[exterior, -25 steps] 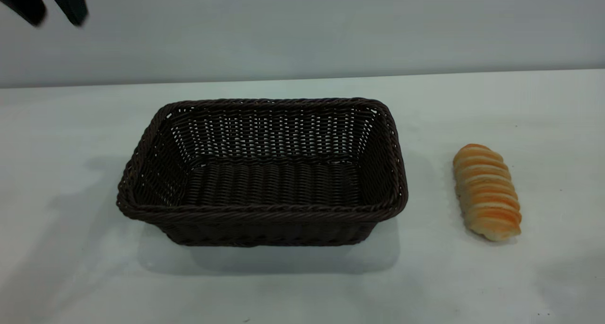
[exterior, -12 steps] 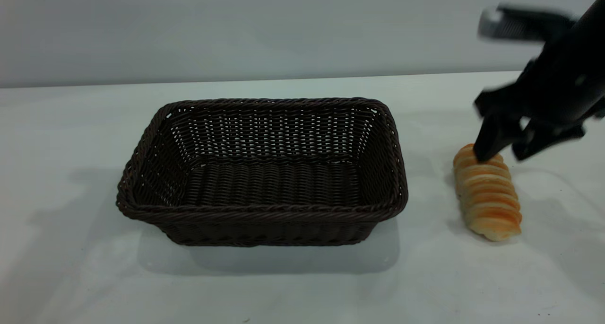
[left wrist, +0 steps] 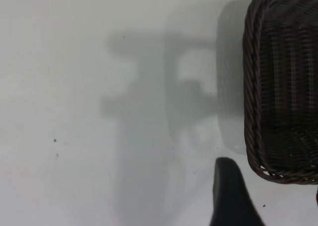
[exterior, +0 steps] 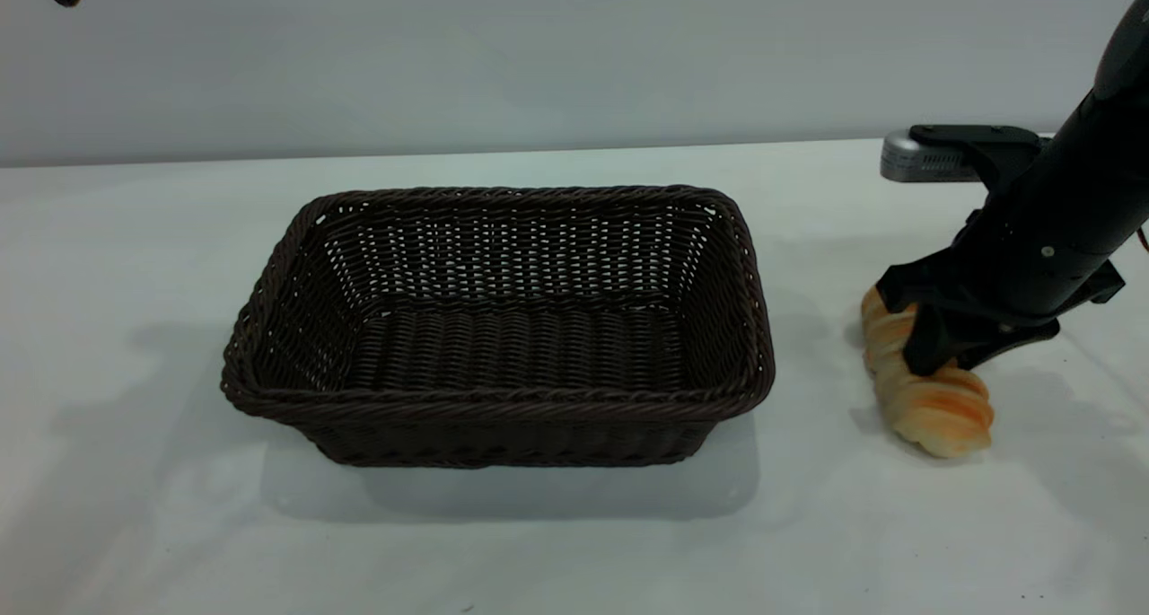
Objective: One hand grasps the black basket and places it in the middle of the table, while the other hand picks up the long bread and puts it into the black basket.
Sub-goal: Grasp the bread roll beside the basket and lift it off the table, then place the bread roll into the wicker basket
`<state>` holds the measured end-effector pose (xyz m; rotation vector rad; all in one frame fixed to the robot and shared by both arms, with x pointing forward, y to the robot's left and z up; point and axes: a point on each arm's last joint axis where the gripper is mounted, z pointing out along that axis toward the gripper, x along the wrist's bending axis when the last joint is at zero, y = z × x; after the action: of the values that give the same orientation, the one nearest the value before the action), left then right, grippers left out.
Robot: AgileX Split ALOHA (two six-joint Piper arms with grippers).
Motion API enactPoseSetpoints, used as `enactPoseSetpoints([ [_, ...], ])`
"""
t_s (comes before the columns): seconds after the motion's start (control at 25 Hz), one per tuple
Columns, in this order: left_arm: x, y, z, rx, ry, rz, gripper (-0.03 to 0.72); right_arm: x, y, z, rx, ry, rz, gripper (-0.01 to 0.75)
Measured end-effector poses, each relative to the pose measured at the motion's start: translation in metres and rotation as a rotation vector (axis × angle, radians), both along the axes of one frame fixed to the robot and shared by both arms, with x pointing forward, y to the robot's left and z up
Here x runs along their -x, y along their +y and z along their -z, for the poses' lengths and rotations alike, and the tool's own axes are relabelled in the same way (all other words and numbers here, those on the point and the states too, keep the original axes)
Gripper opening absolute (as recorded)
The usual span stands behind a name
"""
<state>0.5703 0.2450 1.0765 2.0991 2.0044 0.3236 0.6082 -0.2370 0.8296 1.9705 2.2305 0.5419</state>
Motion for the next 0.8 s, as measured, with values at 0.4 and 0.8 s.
enactPoseSetpoints([
  [0.4,0.000,0.000,0.000,0.000,0.000,0.000,0.477,-0.021,0.060,-0.138,-0.134,-0.215,-0.225,0.039],
  [0.8,0.000,0.000,0.000,0.000,-0.001,0.000,0.476,0.005,0.167,-0.083,-0.152,-0.124,-0.439,0.131],
])
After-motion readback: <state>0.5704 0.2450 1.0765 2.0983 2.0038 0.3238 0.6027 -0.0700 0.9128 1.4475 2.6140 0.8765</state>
